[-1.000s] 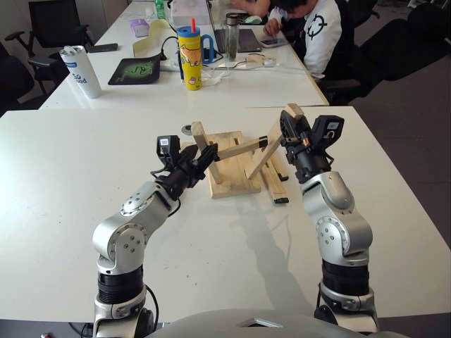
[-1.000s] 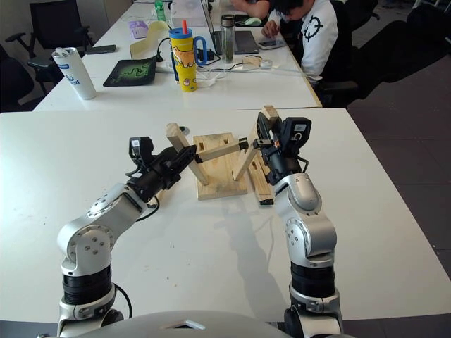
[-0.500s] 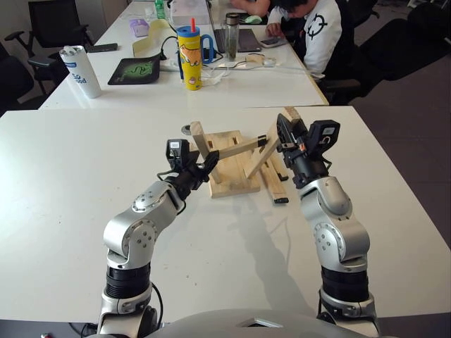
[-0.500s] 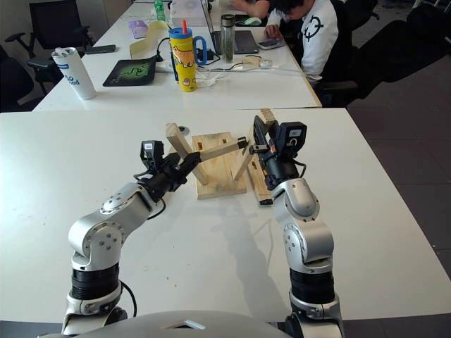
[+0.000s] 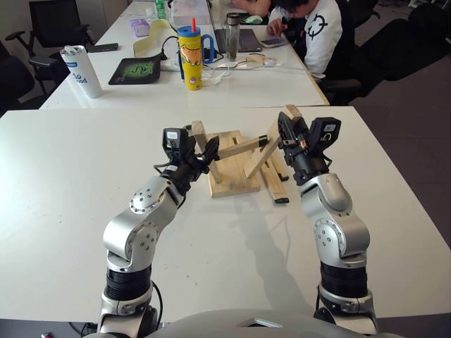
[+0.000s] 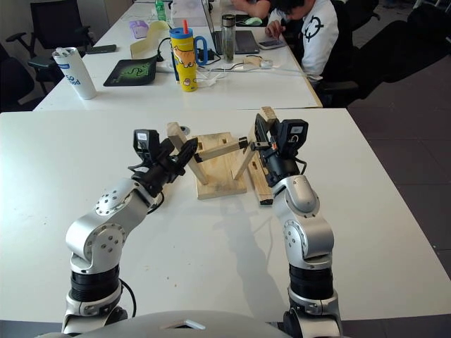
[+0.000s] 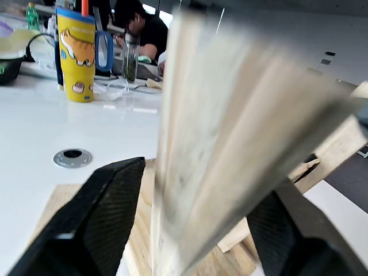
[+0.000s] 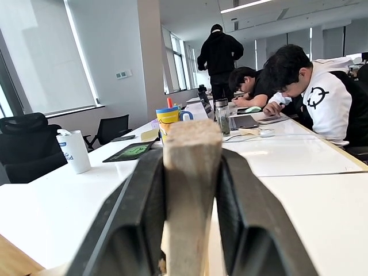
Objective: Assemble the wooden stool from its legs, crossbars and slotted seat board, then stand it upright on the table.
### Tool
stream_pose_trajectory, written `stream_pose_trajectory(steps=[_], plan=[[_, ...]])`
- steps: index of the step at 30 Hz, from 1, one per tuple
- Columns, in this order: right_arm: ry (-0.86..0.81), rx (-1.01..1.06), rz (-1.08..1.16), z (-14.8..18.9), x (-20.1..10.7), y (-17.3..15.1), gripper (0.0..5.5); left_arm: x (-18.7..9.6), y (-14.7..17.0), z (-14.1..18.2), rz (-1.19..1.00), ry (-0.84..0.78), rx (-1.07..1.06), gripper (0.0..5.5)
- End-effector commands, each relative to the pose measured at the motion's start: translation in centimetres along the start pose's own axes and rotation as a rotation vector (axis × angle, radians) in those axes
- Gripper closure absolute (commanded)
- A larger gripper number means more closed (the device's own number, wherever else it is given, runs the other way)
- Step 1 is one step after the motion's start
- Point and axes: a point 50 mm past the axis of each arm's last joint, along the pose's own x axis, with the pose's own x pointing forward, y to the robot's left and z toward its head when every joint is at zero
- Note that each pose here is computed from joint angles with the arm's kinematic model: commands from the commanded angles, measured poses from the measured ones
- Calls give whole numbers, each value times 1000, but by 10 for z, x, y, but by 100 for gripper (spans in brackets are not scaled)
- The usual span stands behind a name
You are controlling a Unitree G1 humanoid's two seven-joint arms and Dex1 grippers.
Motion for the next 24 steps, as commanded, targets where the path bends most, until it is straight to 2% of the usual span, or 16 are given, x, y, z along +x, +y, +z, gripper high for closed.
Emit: stream_pose_trajectory(steps=[1,10,24], plan=[[316,17,-124,-54,-15,-20,446,-3,-1,10,10,-84,70,262],[299,2,-111,-50,-10,-20,446,-10,2,52,33,-306,142,262],[241,23,-69,-39,-1,-18,446,-8,2,43,40,-277,194,262]])
